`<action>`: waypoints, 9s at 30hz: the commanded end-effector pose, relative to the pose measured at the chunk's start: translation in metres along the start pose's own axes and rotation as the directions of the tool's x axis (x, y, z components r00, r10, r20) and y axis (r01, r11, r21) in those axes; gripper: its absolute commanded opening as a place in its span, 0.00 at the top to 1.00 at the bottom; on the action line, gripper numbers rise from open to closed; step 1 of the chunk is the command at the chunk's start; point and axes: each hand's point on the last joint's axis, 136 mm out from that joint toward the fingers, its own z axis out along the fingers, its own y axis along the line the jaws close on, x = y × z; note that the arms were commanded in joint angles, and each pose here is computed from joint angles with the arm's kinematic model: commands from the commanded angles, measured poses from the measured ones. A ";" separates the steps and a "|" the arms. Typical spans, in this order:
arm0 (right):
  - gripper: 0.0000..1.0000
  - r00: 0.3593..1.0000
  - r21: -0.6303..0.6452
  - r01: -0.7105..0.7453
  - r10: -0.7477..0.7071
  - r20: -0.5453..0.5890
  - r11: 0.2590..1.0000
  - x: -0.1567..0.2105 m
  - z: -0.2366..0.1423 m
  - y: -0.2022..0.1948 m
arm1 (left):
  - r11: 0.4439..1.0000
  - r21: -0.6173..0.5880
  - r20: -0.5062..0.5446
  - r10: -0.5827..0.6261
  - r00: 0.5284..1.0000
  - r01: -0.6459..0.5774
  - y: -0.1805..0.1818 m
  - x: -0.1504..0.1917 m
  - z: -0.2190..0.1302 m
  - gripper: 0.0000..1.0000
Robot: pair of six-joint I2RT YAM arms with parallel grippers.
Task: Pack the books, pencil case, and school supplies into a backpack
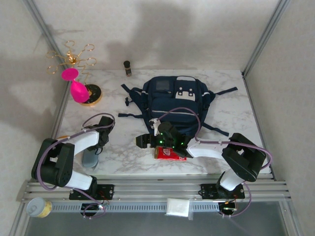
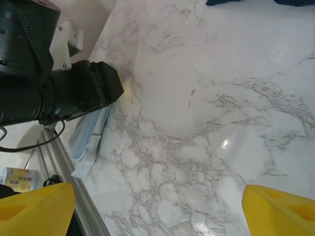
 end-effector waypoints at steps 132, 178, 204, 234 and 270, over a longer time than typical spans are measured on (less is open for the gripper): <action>0.71 0.727 -0.013 -0.504 0.432 0.533 0.864 -0.124 -0.299 -0.153 | -0.062 0.231 0.797 0.585 0.152 -0.971 -0.344 0.071 -0.259 0.22; 0.74 0.738 -0.063 -0.622 0.610 0.289 0.781 -0.084 -0.231 -0.176 | 0.021 0.533 0.726 0.503 0.469 -0.846 -0.342 0.042 -0.320 1.00; 0.71 0.664 -0.165 -0.497 0.496 0.560 0.852 -0.202 -0.094 -0.175 | 0.262 0.920 0.288 0.056 0.956 -0.292 -0.354 -0.026 -0.410 1.00; 0.42 0.759 0.008 -0.527 0.466 0.455 0.850 -0.152 -0.051 -0.170 | 0.289 0.953 0.122 -0.078 0.989 -0.094 -0.351 -0.068 -0.370 1.00; 0.20 0.823 0.187 -0.540 0.468 0.322 0.821 -0.049 -0.173 -0.132 | 0.164 0.981 0.063 0.243 0.968 -0.105 -0.286 0.022 -0.314 0.38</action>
